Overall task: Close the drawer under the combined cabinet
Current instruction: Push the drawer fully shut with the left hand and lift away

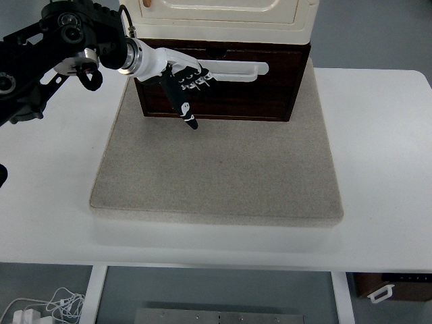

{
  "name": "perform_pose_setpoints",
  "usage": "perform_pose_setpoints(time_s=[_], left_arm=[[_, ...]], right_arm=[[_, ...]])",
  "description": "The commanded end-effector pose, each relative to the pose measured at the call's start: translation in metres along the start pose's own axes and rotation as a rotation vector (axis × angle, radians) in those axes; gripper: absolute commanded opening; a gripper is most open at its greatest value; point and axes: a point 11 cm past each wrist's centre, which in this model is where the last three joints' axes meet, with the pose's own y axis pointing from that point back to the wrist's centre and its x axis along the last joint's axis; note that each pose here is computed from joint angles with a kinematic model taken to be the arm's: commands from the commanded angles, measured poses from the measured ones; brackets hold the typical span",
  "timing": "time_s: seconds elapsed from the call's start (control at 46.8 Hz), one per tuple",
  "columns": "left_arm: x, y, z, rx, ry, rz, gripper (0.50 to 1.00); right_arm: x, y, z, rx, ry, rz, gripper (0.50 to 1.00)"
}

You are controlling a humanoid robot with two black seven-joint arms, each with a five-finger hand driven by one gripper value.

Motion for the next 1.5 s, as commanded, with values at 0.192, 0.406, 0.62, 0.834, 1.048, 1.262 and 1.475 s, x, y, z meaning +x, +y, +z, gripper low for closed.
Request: perform_pose_setpoints(time_s=[0.192,0.406,0.62,0.834,1.048,1.262,1.475], left_arm=[[-0.001,0.000,-0.002,0.000,0.005,-0.001,1.000],[0.000,-0.001,-0.004,0.011,-0.008,0.008,1.000],[-0.003,-0.001,-0.001,0.003,-0.013,0.002,1.000],[-0.016,-0.006,0.017,-0.044,-0.032,-0.033,1.000],[-0.028,-0.001,0.042,-0.169,0.043,-0.112,1.000],[-0.020,0.019,0.076,-0.378,0.151,-0.142,1.000],[0.008,0.053,0.114,-0.723,0.238,-0.068,1.000]], right_arm=[[0.000,0.000,0.000,0.000,0.000,0.000,0.952],[0.000,0.000,0.000,0.000,0.000,-0.001,0.952],[0.000,0.000,0.000,0.000,0.000,-0.001,0.952],[0.000,0.000,0.000,0.000,0.000,0.000,0.952],[0.000,0.000,0.000,0.000,0.000,0.000,0.952],[0.000,0.000,0.000,0.000,0.000,0.000,0.952],[0.000,0.000,0.000,0.000,0.000,0.000,0.952]])
